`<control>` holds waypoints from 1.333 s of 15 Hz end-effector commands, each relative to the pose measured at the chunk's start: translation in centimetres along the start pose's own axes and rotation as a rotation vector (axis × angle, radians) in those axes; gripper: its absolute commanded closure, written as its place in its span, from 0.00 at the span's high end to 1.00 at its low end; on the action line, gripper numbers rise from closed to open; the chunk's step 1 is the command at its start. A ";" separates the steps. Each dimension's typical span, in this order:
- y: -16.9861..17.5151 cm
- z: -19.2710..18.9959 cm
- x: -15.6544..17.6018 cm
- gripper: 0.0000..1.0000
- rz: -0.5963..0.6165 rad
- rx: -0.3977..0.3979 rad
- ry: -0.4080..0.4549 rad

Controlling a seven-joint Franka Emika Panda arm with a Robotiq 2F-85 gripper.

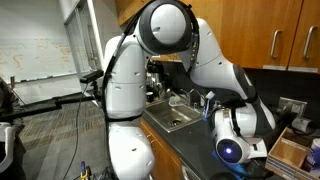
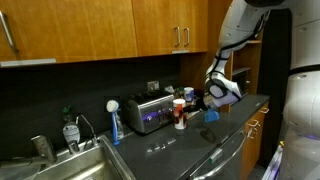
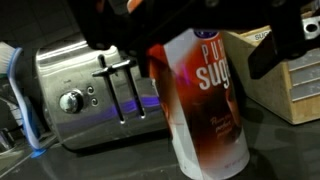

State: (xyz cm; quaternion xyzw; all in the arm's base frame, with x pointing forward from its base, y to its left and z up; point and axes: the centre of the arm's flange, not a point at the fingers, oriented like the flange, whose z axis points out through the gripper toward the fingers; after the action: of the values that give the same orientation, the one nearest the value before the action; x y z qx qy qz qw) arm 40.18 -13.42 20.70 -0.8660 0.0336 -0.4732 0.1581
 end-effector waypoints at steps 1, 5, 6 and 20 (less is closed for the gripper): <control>0.6 -1.6 -0.3 1.00 0.040 -0.055 0.045; 2.0 -2.9 -0.9 1.00 0.090 -0.123 0.074; 2.6 -3.3 -1.0 1.00 0.110 -0.143 0.081; 6.2 -5.9 -3.7 1.00 0.361 -0.219 0.064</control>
State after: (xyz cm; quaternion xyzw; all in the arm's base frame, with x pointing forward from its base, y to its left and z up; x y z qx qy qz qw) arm 33.75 -20.00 18.74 -0.8426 0.2446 -0.4575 0.1447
